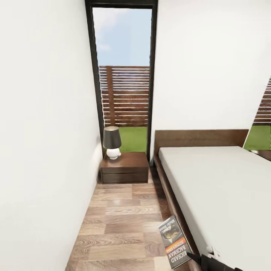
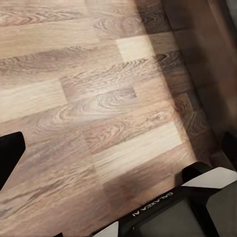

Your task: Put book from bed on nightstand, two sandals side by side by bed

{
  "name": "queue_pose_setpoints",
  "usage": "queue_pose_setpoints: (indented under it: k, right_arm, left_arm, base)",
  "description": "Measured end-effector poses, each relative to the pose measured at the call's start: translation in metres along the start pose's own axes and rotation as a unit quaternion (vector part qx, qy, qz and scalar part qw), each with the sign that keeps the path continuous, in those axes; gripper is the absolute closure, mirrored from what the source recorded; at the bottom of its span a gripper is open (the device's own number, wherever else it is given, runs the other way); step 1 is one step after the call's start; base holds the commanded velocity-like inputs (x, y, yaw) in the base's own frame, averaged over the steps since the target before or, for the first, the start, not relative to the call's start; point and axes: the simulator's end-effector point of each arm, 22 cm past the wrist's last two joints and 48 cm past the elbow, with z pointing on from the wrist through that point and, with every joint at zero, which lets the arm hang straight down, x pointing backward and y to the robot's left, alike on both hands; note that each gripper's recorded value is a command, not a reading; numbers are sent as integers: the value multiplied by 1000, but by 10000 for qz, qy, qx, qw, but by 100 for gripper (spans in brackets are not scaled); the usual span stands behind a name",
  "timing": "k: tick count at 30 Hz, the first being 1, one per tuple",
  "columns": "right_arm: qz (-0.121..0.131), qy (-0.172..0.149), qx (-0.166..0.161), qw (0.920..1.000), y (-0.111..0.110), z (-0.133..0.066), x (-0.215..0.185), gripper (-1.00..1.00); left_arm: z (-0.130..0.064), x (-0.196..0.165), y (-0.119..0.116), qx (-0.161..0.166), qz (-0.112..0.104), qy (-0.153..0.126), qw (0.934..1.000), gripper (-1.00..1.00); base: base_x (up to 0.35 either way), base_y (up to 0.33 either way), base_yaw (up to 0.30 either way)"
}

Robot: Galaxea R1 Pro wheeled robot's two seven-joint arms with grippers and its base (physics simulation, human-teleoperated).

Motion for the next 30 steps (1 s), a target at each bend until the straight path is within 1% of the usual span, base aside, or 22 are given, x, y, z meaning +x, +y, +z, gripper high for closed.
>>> queue_pose_setpoints:
  k: [5,9,11,24,30]
  right_arm:
    - [12,4,17,10000,-1,0,1,100]
    - [160,99,126,9997,-10,-4,14,100]
    - [177,95,140,9997,-11,-5,15,100]
    - [164,83,158,9997,-12,-6,16,100]
    - [167,75,147,9997,-12,-5,16,100]
  left_arm:
    - [0,0,0,-6,1,0,10000,-100]
    - [0,0,1,-10,-2,-5,10000,-100]
    - [0,0,1,-9,-3,-6,10000,-100]
    - [0,0,1,-15,-1,-5,10000,-100]
    - [0,0,0,-13,1,-3,10000,-100]
  base:
    - [311,1,-17]
    - [238,73,-2]
    - [207,108,0]
    - [199,108,0]
    - [202,44,0]
